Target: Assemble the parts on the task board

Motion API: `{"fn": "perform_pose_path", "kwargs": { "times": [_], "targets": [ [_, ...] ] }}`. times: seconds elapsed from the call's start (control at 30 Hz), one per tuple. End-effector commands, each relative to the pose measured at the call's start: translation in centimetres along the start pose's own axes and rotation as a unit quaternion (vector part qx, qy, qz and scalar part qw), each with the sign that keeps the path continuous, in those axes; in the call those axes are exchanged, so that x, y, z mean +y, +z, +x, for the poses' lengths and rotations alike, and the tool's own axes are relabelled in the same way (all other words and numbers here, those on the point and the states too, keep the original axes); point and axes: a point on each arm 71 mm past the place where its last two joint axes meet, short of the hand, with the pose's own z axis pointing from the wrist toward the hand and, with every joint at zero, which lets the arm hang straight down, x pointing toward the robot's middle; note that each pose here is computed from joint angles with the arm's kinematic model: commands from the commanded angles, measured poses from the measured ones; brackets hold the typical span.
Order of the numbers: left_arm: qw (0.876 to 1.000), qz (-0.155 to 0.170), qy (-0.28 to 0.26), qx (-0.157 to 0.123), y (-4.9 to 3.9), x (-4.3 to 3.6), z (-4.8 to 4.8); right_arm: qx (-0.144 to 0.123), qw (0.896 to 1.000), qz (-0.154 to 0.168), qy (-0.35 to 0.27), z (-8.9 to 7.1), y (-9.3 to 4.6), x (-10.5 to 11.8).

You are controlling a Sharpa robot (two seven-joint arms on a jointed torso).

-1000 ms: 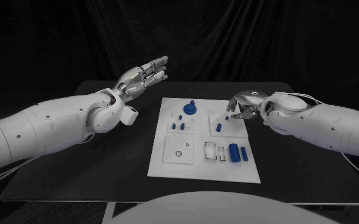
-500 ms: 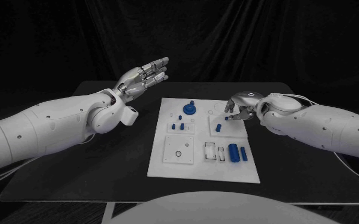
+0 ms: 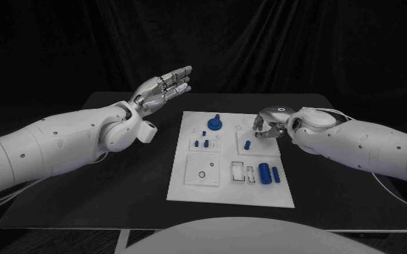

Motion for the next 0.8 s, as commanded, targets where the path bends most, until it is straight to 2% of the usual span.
{"fn": "perform_pose_path", "kwargs": {
  "times": [0.03, 0.8],
  "targets": [
    [0.998, 0.058, -0.01, 0.003, 0.03, -0.74, 0.15, 0.014, 1.0, 0.001, -0.002, 0.41, 0.06, 0.01],
    [0.998, 0.053, -0.015, 0.007, 0.1, -0.46, 0.33, 0.024, 1.0, -0.002, -0.001, 1.26, 0.54, 0.15]
  ]
}}
